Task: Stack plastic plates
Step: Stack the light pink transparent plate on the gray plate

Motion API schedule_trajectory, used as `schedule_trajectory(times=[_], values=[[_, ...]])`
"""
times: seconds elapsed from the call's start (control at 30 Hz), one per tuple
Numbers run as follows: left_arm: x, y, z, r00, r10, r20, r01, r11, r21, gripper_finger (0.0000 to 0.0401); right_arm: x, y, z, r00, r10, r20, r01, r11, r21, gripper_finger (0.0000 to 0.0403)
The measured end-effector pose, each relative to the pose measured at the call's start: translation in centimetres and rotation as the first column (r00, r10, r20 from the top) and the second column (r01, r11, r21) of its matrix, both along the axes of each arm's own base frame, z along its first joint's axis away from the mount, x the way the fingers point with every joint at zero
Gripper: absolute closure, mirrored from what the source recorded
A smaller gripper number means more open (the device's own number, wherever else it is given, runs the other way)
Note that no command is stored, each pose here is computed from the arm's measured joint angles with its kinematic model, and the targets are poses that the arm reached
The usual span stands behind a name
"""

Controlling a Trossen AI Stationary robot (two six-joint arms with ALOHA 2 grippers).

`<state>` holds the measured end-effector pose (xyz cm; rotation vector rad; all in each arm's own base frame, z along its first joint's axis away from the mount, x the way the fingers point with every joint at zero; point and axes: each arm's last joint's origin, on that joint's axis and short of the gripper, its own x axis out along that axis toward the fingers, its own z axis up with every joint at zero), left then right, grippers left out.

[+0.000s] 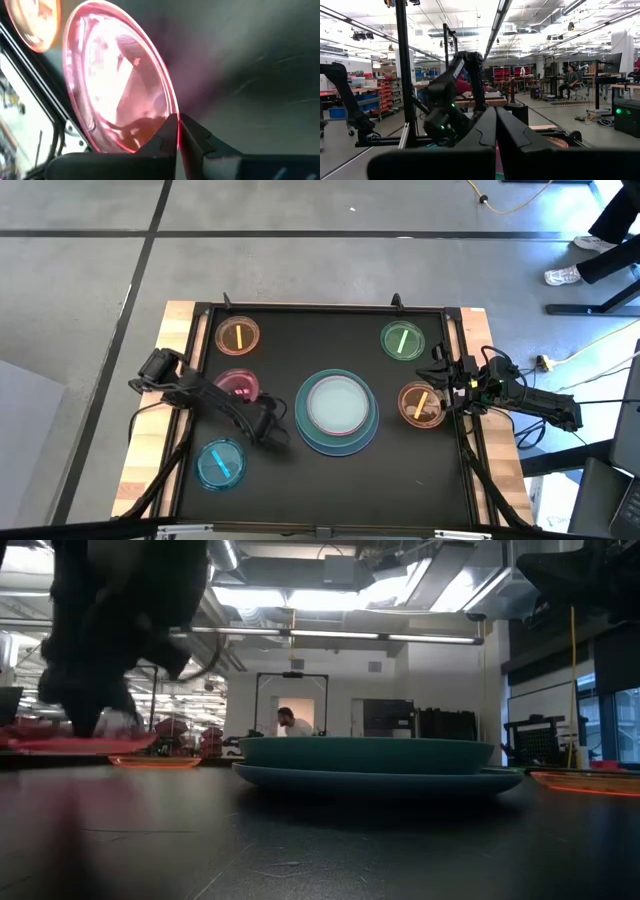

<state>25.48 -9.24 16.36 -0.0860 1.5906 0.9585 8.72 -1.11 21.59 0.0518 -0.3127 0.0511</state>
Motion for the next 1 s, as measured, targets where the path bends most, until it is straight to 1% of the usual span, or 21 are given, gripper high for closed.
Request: schedule_trajectory(times=[0.13, 0.23, 0.37, 0.47, 0.63, 0.73, 0.83, 0.93, 1.0], values=[[1.7, -1.3, 2.4, 0.99, -0.104, 0.1, 0.102, 0.995, 0.02, 0.0393, 0.0, 0.0, 0.0, 1.0, 0.0, 0.0, 0.0, 1.0, 0.0, 0.0398], [3.1, -2.4, 4.4, 0.958, -0.215, 0.189, 0.208, 0.976, 0.055, 0.0395, 0.0, 0.0, 0.0, 1.0, 0.0, 0.0, 0.0, 1.0, 0.0, 0.0398], [4.8, -3.8, 6.6, 0.88, -0.361, 0.31, 0.344, 0.933, 0.111, 0.0396, 0.0, 0.0, 0.0, 1.0, 0.0, 0.0, 0.0, 1.0, 0.0, 0.0398], [6.1, -4.4, 7.7, 0.812, -0.433, 0.391, 0.412, 0.9, 0.142, 0.0392, 0.0, 0.0, 0.0, 1.0, 0.0, 0.0, 0.0, 1.0, 0.0, 0.0398], [8.3, -4.9, 8.3, 0.685, -0.515, 0.515, 0.499, 0.847, 0.183, 0.0388, 0.0, 0.0, 0.0, 1.0, 0.0, 0.0, 0.0, 1.0, 0.0, 0.0398], [9.8, -4.8, 8.1, 0.605, -0.555, 0.571, 0.535, 0.814, 0.225, 0.0389, 0.0, 0.0, 0.0, 1.0, 0.0, 0.0, 0.0, 1.0, 0.0, 0.0398], [11.0, -4.3, 7.4, 0.55, -0.586, 0.595, 0.553, 0.789, 0.266, 0.0391, 0.0, 0.0, 0.0, 1.0, 0.0, 0.0, 0.0, 1.0, 0.0, 0.0398], [11.6, -3.7, 6.8, 0.516, -0.586, 0.625, 0.548, 0.786, 0.285, 0.0391, 0.0, 0.0, 0.0, 1.0, -0.001, 0.001, 0.001, 1.0, 0.0, 0.0398], [11.9, -3.5, 6.3, 0.483, -0.585, 0.651, 0.545, 0.783, 0.299, 0.0391, 0.0, 0.0, 0.0, 1.0, -0.008, 0.001, 0.008, 1.0, 0.002, 0.0398]])
